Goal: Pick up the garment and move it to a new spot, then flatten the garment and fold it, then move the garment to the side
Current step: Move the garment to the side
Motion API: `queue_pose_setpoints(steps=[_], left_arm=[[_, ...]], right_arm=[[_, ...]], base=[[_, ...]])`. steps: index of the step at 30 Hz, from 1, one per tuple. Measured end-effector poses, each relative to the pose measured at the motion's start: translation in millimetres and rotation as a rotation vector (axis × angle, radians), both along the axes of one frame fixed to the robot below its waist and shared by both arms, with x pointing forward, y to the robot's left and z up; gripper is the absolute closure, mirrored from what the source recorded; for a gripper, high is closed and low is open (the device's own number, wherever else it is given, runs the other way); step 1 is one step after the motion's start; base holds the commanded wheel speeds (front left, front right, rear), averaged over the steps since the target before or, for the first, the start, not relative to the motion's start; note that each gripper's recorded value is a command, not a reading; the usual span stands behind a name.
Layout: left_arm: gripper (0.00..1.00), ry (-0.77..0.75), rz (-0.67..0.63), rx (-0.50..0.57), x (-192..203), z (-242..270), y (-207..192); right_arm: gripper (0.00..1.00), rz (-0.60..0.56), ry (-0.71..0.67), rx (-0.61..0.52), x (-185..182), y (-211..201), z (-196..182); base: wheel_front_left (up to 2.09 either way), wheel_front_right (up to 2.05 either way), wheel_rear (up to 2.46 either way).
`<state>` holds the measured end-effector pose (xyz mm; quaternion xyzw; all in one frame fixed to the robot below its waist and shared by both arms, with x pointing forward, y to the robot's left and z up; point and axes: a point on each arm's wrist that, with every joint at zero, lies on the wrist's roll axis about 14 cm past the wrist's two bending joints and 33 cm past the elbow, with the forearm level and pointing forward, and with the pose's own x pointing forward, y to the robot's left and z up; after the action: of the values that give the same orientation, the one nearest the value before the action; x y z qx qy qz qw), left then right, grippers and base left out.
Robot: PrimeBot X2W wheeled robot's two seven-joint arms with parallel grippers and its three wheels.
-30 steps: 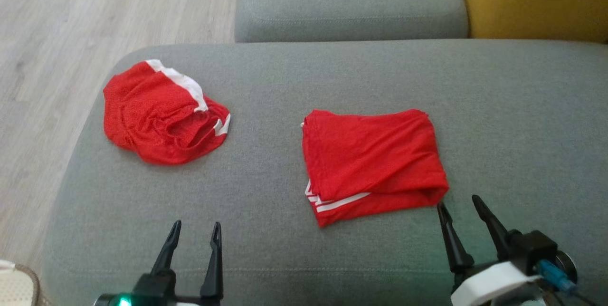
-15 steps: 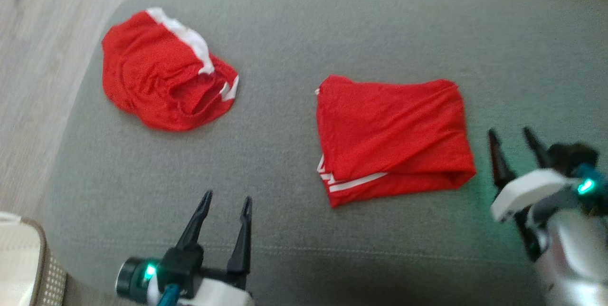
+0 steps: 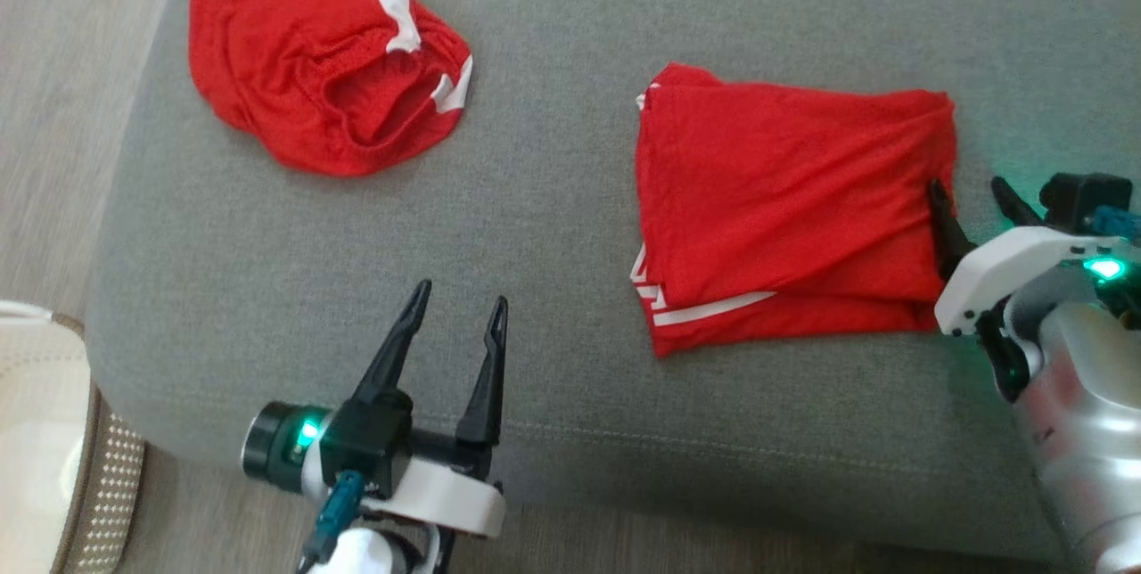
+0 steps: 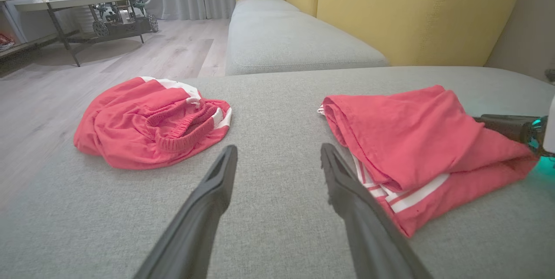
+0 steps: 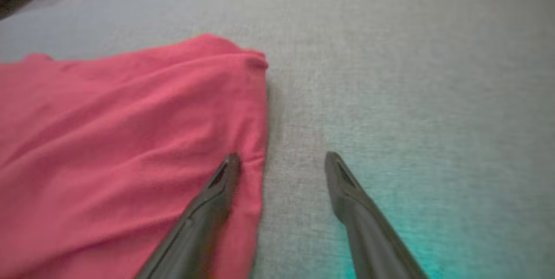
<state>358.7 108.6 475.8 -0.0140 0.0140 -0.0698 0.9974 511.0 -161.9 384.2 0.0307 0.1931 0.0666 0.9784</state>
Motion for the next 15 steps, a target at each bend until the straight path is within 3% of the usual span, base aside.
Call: queue_pose_setpoints(steps=[3, 4, 7, 15], left_arm=[[0.0, 0.005, 0.006, 0.005, 5, -2, 3], [0.0, 0.007, 0.007, 0.005, 6, -3, 3], [0.0, 0.011, 0.012, 0.007, 7, -5, 3], [0.0, 0.006, -0.025, -0.006, 12, -4, -9]], right_arm=[[0.0, 0.024, 0.03, 0.01, 4, 11, -9], [0.11, 0.033, 0.04, 0.012, 6, 14, -10], [1.0, 0.05, 0.055, 0.019, 9, 20, -10], [1.0, 0.052, 0.042, 0.005, 9, 8, -4]], base=[[0.0, 0.0, 0.0], [0.0, 0.0, 0.0], [0.0, 0.0, 0.0], [0.0, 0.0, 0.0]])
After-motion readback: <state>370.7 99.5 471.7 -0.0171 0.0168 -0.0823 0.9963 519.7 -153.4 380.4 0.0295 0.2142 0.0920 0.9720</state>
